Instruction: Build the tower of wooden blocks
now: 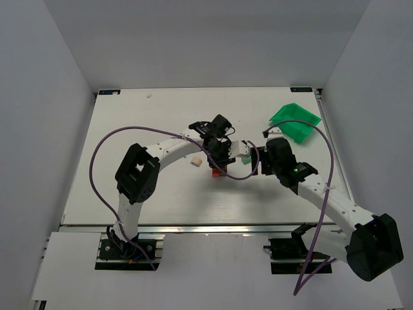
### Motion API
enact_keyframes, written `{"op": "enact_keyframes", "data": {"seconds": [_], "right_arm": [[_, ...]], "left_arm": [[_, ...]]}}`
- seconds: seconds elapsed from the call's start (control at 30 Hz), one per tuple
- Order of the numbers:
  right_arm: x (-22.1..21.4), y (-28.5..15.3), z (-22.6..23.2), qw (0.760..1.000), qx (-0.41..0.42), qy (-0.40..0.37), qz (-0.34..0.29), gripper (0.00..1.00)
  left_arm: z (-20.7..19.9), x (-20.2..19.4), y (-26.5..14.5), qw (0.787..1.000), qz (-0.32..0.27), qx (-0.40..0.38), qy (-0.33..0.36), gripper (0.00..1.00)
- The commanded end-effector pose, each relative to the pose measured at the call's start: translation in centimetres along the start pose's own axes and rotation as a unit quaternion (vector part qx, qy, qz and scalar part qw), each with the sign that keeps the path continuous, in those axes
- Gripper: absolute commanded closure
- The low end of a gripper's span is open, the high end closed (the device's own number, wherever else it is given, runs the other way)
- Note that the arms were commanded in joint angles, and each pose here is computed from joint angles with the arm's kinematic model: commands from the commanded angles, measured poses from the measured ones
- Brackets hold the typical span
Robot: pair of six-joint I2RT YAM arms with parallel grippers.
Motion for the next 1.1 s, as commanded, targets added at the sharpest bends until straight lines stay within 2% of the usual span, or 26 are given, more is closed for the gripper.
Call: {"op": "enact_keyframes", "data": {"seconds": [0.0,1.07], "right_arm": [[0.32,0.20,-0.02,1.000,0.002,0.000,-0.012,0.11],[0.18,0.23,-0.03,1.000,0.004,0.004,-0.011,0.11]], "left_arm": [[-0.52,1.83,-2.57,0.999,-0.040,0.016,0.012,0.98],[-1.10,0.98,-2.26,1.000,-0.029,0.003,0.012,0.95]]}}
Point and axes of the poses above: each gripper's point midway between its finger pads, its own y axis out along the fingers, its own z axis along the line the jaws close on, x = y × z, the point moved 5 cm from there along -y, back along the fingers, and after that the axes turned 15 degrees about -y, right-handed, at the moved point
